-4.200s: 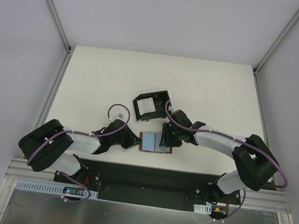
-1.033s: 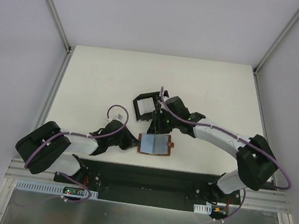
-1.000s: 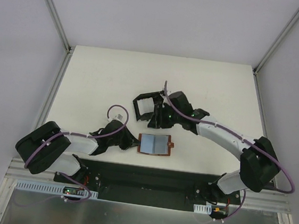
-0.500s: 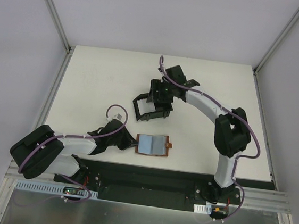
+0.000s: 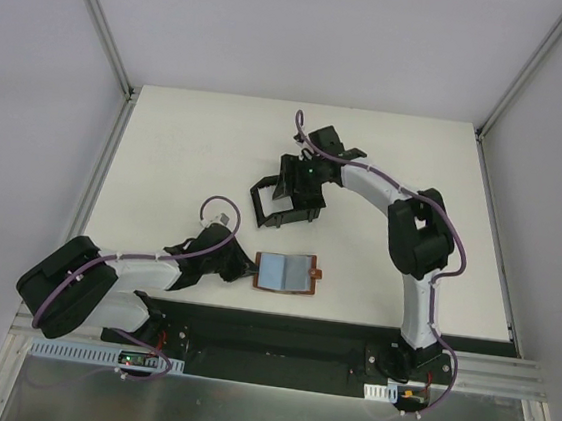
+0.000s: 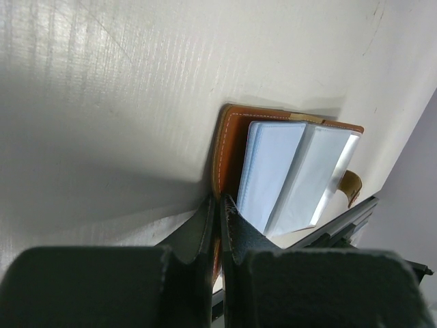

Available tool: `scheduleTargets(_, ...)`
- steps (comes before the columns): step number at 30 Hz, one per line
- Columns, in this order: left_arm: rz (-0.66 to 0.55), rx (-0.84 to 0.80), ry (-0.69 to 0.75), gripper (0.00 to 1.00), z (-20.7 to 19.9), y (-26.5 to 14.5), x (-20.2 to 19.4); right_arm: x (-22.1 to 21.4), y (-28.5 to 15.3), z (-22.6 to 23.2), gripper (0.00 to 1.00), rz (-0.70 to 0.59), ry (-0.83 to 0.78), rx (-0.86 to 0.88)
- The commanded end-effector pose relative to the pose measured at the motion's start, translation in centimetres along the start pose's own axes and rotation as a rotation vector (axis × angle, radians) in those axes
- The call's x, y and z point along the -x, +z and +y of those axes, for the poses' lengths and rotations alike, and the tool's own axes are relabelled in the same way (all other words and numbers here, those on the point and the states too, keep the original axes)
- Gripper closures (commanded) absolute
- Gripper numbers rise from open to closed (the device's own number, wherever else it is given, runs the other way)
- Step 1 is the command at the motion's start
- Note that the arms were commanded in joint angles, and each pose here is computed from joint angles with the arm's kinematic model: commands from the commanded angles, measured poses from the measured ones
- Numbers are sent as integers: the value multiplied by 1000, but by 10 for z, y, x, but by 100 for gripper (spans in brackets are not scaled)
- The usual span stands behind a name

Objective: Put the credit cards into the card holder
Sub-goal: Pick up the credit card from the storage box.

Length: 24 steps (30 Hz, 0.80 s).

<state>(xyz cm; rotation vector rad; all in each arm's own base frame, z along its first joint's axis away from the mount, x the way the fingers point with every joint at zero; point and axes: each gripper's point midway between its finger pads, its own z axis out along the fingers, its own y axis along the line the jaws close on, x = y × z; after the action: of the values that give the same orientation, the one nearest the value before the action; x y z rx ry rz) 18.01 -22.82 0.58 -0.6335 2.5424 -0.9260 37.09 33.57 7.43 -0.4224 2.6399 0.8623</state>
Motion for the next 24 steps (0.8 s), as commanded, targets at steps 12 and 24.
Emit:
scheduleTargets(12, 31, 233, 56, 100, 59, 1, -9, 9, -10, 24, 38, 1, -34, 94)
scheduleTargets(24, 32, 234, 58, 100, 59, 1, -9, 12, -21, 24, 60, -16, -53, 67)
